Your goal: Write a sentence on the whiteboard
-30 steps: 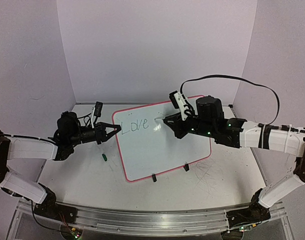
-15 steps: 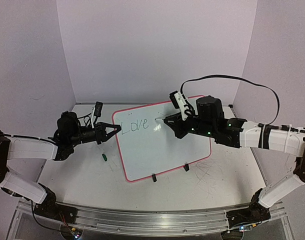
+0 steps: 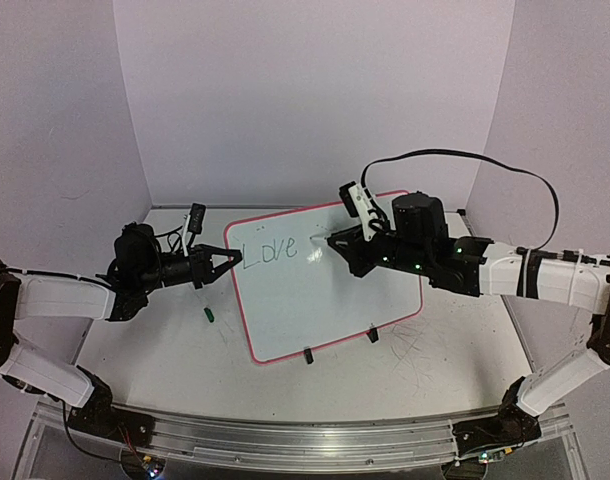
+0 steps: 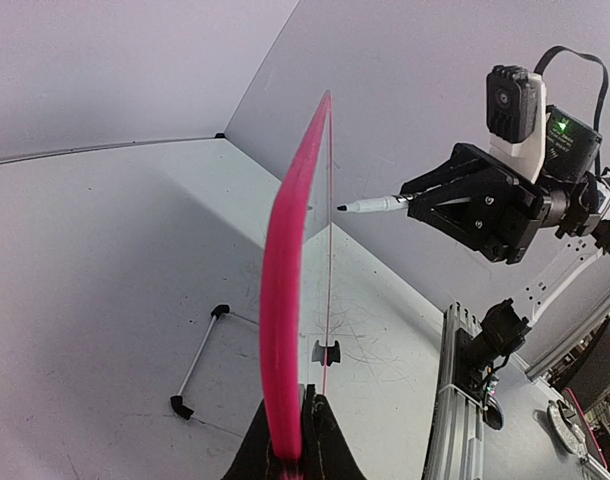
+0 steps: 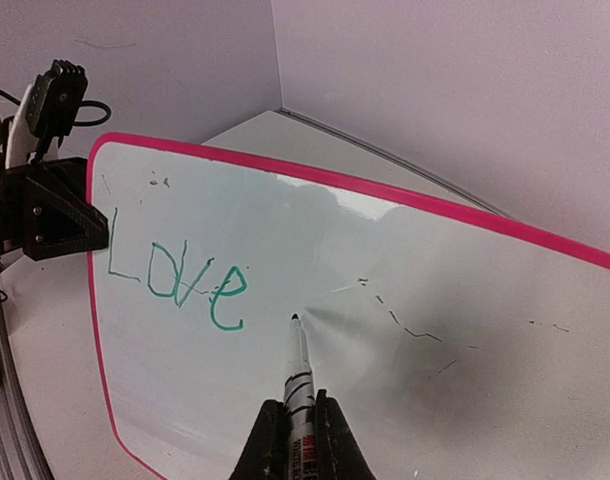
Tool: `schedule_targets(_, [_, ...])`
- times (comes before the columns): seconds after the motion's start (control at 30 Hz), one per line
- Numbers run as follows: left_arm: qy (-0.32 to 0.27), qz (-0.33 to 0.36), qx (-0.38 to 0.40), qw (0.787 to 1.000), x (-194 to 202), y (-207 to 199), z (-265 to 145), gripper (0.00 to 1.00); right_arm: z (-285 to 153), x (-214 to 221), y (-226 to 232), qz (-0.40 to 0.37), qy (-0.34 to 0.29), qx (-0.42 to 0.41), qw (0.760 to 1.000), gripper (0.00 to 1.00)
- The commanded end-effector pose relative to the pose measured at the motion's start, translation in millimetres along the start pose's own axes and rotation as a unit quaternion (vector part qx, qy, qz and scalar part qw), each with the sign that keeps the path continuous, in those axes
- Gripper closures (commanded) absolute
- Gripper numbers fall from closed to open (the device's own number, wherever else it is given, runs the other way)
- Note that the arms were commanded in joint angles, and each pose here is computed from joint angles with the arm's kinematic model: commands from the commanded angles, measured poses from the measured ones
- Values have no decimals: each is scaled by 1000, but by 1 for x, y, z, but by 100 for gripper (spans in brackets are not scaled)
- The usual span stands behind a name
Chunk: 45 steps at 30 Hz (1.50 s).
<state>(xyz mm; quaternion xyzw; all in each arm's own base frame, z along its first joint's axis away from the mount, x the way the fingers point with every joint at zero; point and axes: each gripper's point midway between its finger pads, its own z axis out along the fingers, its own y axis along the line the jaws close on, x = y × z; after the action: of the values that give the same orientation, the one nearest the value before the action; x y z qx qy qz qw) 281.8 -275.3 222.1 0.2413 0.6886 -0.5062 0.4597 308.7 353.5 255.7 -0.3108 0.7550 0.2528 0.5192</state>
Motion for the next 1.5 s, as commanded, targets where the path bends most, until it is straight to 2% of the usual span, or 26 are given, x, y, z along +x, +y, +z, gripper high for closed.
schedule_targets(0.0, [11,16,-32,999,12,13,-1,100,-1,-9,-9,6,-22,25,999,100])
schedule_targets(0.73, [12,18,-28,999,11,11,-1,100,11,-3,-13,11,-12,37,999,100])
schedule_targets(1.47, [15,19,-29,999,12,13,0,100,16,7,-2,11,8,2,1000,100])
